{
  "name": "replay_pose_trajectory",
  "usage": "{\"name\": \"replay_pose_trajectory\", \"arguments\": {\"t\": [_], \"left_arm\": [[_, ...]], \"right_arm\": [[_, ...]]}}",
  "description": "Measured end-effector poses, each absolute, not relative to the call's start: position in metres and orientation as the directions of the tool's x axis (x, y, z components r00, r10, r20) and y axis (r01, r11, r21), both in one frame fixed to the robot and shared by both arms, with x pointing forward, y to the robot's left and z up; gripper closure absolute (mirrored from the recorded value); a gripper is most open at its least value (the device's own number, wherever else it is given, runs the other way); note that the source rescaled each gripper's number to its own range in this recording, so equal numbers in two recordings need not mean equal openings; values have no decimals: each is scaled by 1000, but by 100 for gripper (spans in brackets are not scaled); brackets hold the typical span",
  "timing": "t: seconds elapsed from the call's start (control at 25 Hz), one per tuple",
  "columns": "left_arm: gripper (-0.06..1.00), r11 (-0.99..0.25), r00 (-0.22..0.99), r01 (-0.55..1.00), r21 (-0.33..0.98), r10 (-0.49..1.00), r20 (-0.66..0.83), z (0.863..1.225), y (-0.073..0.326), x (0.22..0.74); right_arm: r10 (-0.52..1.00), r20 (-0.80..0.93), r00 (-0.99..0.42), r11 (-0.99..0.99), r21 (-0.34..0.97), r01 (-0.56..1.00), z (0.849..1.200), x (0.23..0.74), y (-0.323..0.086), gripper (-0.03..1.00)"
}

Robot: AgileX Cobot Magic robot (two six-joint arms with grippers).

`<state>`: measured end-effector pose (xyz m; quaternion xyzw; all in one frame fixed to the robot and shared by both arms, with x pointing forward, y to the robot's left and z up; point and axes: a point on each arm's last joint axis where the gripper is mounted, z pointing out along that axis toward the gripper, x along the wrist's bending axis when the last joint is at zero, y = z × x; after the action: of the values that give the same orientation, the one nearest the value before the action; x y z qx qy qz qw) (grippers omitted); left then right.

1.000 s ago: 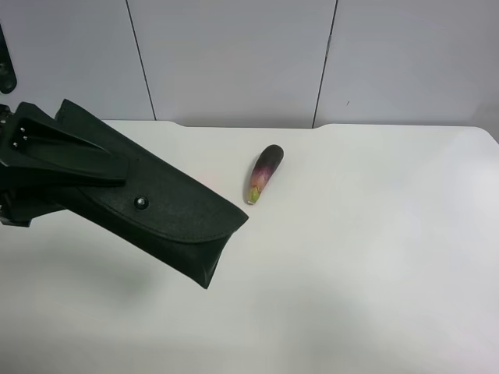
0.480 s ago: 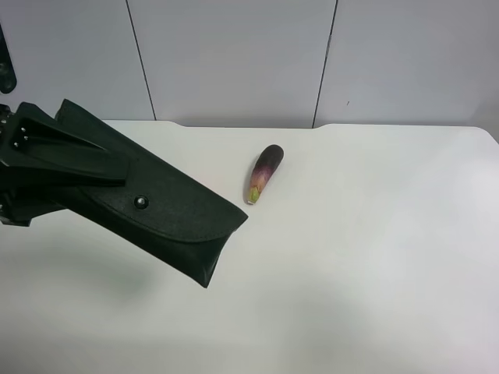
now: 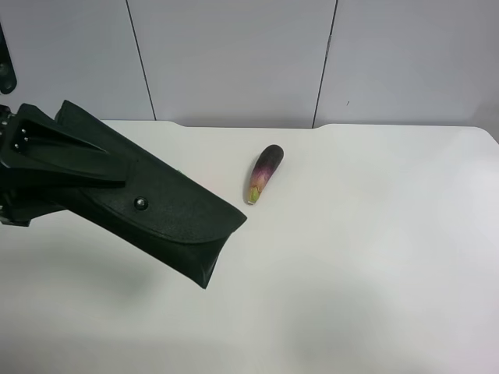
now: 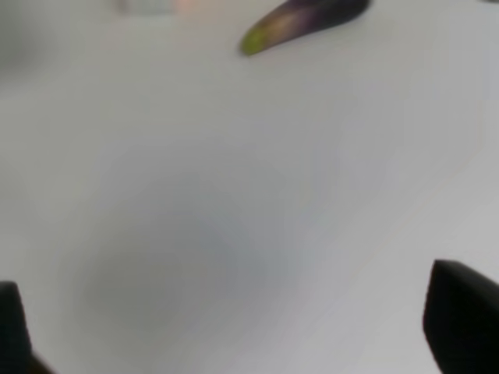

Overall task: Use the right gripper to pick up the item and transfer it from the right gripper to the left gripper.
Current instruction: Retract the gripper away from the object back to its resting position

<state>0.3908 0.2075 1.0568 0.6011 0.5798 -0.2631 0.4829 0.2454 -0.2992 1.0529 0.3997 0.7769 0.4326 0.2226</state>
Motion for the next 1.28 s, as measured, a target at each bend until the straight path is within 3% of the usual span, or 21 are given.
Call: {"name": "replay_pose_trajectory", "arguments": {"t": [0.24, 0.52, 1.0, 1.28], "left_arm": [[94, 134, 191, 951, 278, 450, -872, 1056, 208, 391], [94, 140, 191, 949, 282, 456, -869, 1056, 208, 391], [94, 168, 215, 925, 340, 506, -835, 1053, 211, 397], [94, 162, 250, 889, 428, 612, -750, 1051, 218, 405]], "right_arm": [[949, 3, -316, 142, 888, 436, 1053, 234, -306, -3], [999, 3, -53, 22, 888, 458, 1053, 233, -305, -3], [1000, 3, -7, 0, 888, 459, 1053, 233, -304, -3], [1000, 3, -7, 0, 888, 459, 1053, 233, -304, -3]]}}
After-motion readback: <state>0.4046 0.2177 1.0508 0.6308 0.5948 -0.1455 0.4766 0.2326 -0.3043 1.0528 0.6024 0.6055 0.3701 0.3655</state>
